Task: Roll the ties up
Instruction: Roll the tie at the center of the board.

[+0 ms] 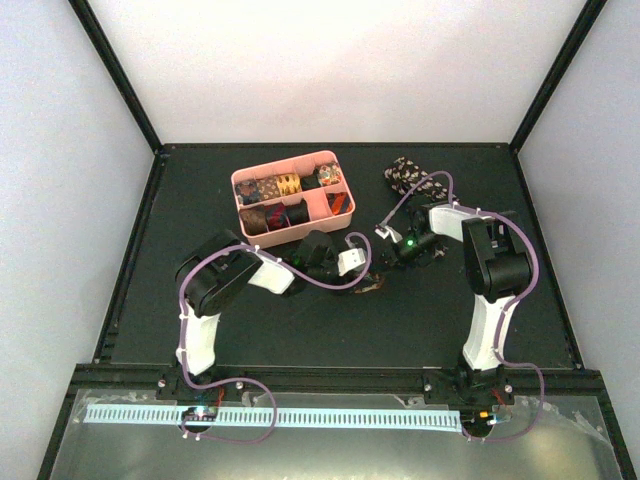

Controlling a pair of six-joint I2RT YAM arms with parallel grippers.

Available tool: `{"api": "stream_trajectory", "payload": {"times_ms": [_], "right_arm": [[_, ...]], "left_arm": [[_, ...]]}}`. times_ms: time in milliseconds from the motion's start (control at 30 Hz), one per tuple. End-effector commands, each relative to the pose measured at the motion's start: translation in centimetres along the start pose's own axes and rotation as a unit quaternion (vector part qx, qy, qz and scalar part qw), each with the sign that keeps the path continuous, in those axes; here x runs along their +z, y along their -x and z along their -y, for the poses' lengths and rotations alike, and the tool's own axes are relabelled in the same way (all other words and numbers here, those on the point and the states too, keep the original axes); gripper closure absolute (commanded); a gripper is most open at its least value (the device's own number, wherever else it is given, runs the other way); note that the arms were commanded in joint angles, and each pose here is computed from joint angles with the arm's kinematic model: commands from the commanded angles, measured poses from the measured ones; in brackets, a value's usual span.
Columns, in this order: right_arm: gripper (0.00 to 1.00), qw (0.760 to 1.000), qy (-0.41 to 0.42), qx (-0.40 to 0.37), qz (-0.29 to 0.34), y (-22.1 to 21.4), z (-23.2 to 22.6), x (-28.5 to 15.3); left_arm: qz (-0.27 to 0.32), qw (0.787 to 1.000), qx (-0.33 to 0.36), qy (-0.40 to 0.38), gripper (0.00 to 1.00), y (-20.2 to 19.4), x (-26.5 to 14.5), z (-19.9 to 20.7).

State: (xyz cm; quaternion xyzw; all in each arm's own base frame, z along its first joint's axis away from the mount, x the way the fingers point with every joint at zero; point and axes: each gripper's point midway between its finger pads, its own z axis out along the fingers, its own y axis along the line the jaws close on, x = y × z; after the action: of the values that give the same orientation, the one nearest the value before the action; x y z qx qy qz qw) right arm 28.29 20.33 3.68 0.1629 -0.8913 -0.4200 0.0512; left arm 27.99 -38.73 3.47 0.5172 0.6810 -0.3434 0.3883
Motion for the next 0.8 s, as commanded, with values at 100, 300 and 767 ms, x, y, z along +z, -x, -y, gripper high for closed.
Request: {"api": "stream_trajectory", "payload": {"times_ms": [100,300,767], "right_arm": [[0.89,0.996,-0.08,0.018,-0.034,-1.9,3.8,0.5],[0.53,0.997,-0.035,0.063,-0.001,-0.9,3.7,-3.0],[0.27,0.998,-0.037,0.054,-0.014,-1.4,4.8,0.5]], "left_arm": [[-0.105,0.994,-0.008,0.003,0.69,-5.0,0.1,0.8],[-0.195,0.981,0.001,0.01,0.79,-8.6,0.4,1.2],[-0.211,0.977,0.0,0.018,0.81,-9.0,0.6,0.7]]}}
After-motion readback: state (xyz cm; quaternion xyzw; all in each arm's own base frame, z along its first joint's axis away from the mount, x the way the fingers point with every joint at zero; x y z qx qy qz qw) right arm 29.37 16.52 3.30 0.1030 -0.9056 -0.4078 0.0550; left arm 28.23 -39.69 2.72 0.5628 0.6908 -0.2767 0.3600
